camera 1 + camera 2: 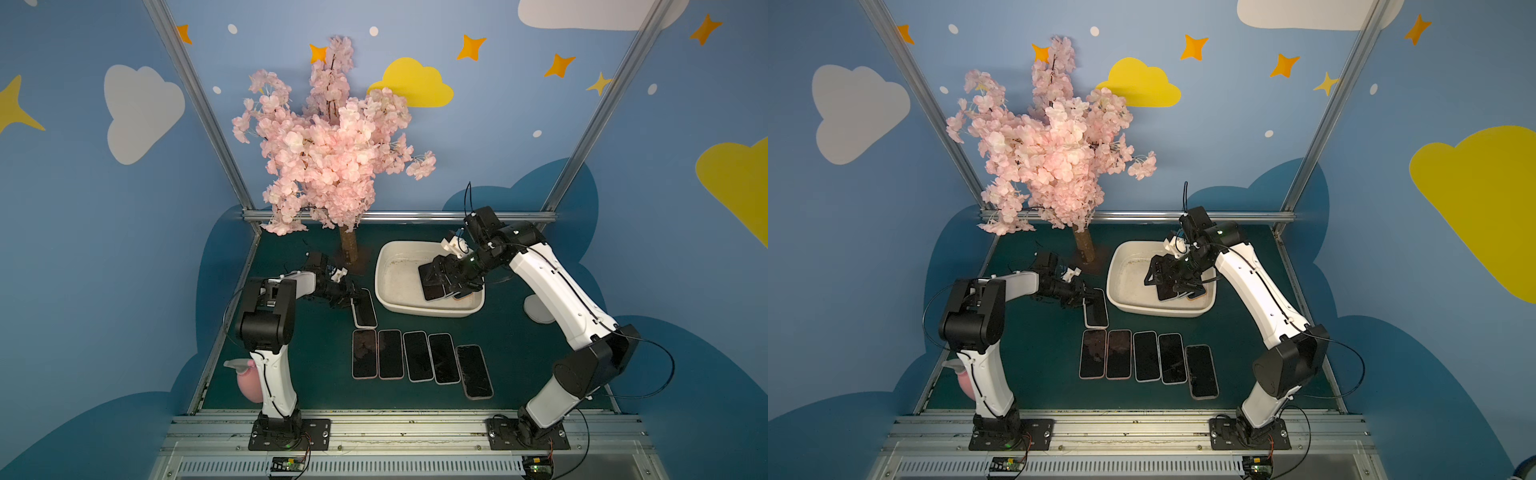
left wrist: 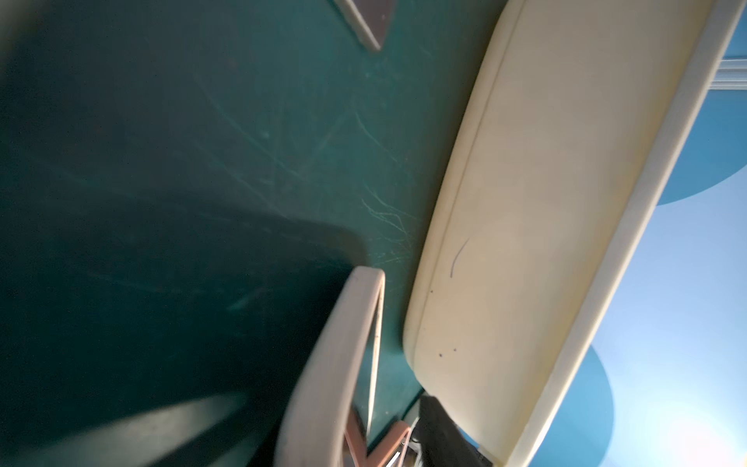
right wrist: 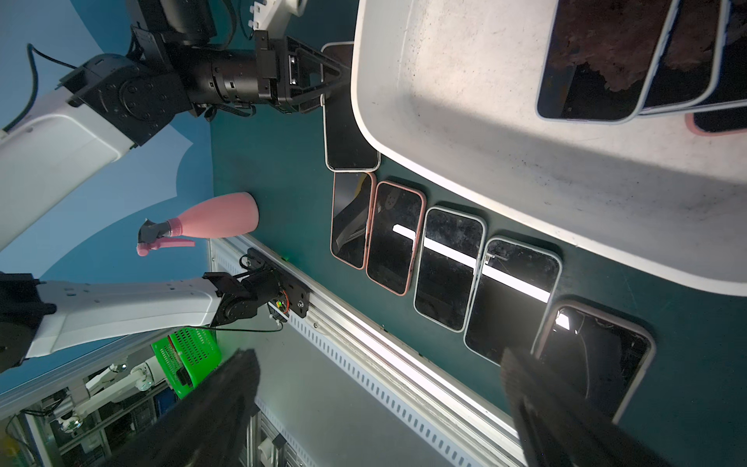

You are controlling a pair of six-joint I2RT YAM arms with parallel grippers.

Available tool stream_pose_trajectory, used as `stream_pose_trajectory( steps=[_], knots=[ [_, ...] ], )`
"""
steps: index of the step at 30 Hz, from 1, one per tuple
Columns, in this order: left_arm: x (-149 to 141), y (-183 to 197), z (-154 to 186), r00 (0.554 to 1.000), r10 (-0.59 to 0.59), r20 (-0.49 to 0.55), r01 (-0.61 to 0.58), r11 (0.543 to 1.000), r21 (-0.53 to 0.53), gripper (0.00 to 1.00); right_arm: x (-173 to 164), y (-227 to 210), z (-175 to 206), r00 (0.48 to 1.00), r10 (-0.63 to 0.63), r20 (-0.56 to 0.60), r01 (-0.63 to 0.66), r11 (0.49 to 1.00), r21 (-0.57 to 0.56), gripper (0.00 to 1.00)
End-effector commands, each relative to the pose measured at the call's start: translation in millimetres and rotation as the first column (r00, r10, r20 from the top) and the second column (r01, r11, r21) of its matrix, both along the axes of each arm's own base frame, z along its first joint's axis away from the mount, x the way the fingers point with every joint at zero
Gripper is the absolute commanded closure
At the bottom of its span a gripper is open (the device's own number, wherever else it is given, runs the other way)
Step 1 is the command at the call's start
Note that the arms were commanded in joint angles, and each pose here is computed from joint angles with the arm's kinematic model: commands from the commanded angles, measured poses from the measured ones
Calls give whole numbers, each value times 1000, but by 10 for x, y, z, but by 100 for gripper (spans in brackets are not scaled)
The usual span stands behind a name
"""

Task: Take the phone out of the storage box
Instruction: Place the phone at the center of the board.

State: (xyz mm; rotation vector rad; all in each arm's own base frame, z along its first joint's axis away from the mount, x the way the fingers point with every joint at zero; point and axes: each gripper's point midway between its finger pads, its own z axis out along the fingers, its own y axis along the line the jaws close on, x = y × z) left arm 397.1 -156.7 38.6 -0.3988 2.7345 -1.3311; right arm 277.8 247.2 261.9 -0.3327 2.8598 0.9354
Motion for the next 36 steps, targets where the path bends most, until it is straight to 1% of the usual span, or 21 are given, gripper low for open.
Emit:
stream_pose_trajectory(
  steps=[1,4,6,8,9,15,21,26,30,36],
  knots=[
    [-65,4,67,1000,-12,2,12,1000,12,45,-42,-16,105,1000,1,31,-2,999,33,1],
    [-79,26,105,1000,-12,8,12,1000,28,37,-58,-22,108,999,-3,32,2,999,38,1],
    [-79,44,149,1000,-8,15,8,999,36,35,-72,-31,106,999,-6,37,4,999,37,1],
    [-77,78,194,1000,0,22,-2,999,52,24,-86,-45,97,999,-12,36,10,999,38,1],
    [-76,95,222,1000,5,28,-7,998,61,0,-94,-48,97,999,-14,36,13,999,40,1],
    [-142,175,379,998,24,50,-29,995,98,0,-132,-89,105,998,-32,47,30,999,40,1],
    [-332,104,432,999,32,36,-35,997,71,0,-188,-117,91,998,-50,47,48,998,47,1],
    [-386,-22,335,1000,8,14,-9,998,64,0,-204,-124,101,997,-55,50,52,997,54,1],
    [-364,-86,221,1000,-8,-5,8,997,75,0,-197,-124,149,996,-56,63,52,997,60,1],
    [-270,-152,138,999,-24,-21,26,997,75,0,-227,-163,186,995,-66,76,62,996,59,1]
  ],
)
